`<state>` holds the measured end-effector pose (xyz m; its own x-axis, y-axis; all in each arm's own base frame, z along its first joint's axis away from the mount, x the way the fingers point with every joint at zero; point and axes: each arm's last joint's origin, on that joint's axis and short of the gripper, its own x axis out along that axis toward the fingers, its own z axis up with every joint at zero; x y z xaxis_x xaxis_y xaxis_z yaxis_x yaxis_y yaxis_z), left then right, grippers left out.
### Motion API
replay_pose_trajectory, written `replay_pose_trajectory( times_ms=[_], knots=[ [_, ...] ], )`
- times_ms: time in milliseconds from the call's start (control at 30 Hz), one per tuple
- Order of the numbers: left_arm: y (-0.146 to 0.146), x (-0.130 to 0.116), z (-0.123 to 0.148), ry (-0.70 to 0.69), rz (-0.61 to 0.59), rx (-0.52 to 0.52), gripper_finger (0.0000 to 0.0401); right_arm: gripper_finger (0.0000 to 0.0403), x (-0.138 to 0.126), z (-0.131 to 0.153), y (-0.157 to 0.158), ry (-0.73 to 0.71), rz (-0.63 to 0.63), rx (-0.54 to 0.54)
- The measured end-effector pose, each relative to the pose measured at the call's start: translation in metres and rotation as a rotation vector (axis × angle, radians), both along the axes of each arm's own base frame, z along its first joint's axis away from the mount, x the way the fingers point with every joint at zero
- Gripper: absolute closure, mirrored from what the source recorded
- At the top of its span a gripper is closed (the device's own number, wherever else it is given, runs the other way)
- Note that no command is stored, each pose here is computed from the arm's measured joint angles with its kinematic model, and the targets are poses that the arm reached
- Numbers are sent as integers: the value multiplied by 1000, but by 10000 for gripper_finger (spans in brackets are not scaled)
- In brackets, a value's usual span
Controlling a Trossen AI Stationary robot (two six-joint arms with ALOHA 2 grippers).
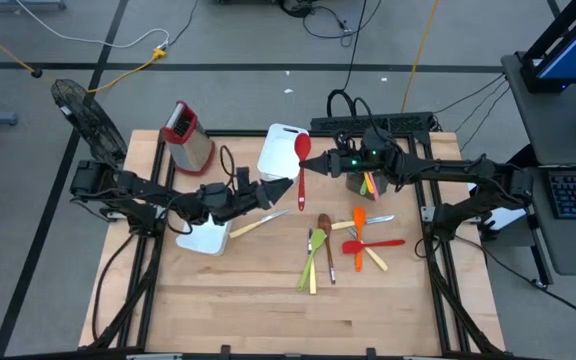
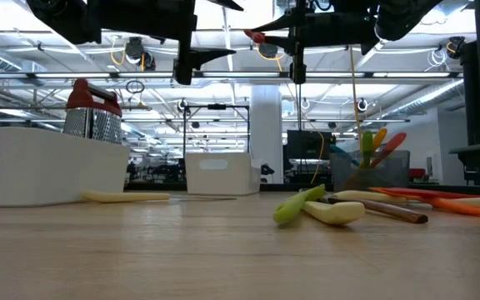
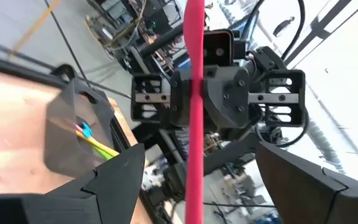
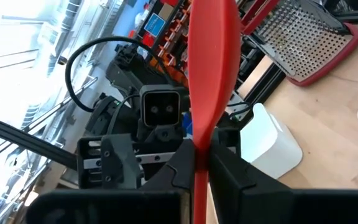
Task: Pick & Place Kitchen Items
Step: Put the red serving spoon into the top white bin
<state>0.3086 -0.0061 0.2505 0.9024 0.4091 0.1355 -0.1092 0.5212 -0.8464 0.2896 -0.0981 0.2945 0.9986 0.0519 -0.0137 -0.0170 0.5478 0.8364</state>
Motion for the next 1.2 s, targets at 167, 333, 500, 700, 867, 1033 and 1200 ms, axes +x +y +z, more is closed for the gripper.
replay_pose_trajectory(
  times_ms=[167, 333, 500, 700, 867, 1033, 1200],
  knots=[
    [3, 15, 8, 38, -47, -37, 91, 385, 4, -4, 1, 9, 5, 20],
    [11, 32, 21, 174, -90, -22, 91, 385, 5, -3, 5, 0, 21, 15],
    [14, 37, 27, 276, -150, -25, 91, 385, 5, -3, 5, -5, 22, 15],
    [13, 37, 26, 308, -205, -47, 91, 385, 6, -2, 9, -16, 38, 15],
    [14, 37, 25, 317, -208, -54, 91, 385, 6, -2, 8, -16, 35, 17],
    [14, 37, 22, 345, -206, -70, 129, 385, 6, -2, 9, -13, 39, 18],
    [15, 37, 22, 348, -207, -67, 246, 385, 6, -2, 9, -11, 37, 19]
  ],
)
